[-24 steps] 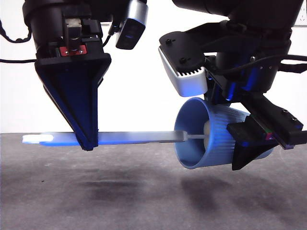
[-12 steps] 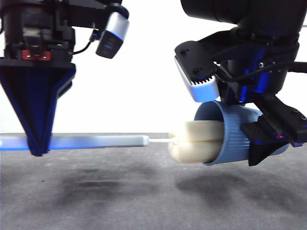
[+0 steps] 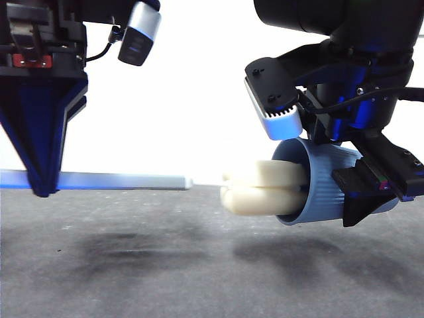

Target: Pick up the cup brush,pick up the cup,insert the brush into the cup,clean the cup,put the cup brush back,put the cup back to the fixed position on the table

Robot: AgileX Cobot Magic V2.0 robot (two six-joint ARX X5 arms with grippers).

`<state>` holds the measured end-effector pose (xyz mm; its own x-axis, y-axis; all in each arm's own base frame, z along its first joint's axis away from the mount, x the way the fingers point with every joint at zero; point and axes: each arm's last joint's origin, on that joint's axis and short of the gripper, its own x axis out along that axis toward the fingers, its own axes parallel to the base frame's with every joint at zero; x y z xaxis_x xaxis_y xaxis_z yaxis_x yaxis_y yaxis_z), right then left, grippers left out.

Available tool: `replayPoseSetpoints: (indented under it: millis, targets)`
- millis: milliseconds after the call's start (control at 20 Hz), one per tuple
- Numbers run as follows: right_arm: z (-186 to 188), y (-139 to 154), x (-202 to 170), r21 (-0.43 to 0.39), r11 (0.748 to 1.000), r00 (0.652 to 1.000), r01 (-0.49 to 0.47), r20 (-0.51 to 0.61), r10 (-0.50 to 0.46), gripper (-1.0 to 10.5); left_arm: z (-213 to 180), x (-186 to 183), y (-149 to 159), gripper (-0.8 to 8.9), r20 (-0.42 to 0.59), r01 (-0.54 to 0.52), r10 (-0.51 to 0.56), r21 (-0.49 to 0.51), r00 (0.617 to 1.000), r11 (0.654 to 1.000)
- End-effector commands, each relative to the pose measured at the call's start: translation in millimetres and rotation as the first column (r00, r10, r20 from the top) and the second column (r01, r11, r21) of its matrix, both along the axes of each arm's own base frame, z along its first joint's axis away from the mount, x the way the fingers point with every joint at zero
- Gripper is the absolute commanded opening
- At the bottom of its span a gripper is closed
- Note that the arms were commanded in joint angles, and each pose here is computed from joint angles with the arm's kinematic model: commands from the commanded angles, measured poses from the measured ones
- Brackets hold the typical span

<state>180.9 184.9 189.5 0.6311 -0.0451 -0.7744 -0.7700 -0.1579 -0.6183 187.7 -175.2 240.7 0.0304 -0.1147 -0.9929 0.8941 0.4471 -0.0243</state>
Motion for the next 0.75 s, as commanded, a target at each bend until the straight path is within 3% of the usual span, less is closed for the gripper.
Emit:
replayPoseSetpoints:
  millis: [50, 450, 750]
  targets:
    - [-1, 4, -2, 0.008, 1.0, 1.0, -0.017, -0.002, 0.017, -0.2, -2, 2, -6, -0.09, 0.017, 0.02, -0.019, -0.059, 1.0, 0.998]
    - [1, 24, -17, 0.071, 0.99, 0.993, -0.121, 0.018, 0.12, -0.2, -1, 1, -23, -0.09, 0.062, 0.05, -0.041, -0.161, 0.997, 0.986]
    - [2, 34, -27, 0.097, 0.98, 0.984, -0.176, 0.025, 0.174, -0.2, -1, -2, -26, -0.09, 0.057, 0.062, -0.053, -0.16, 0.997, 0.985]
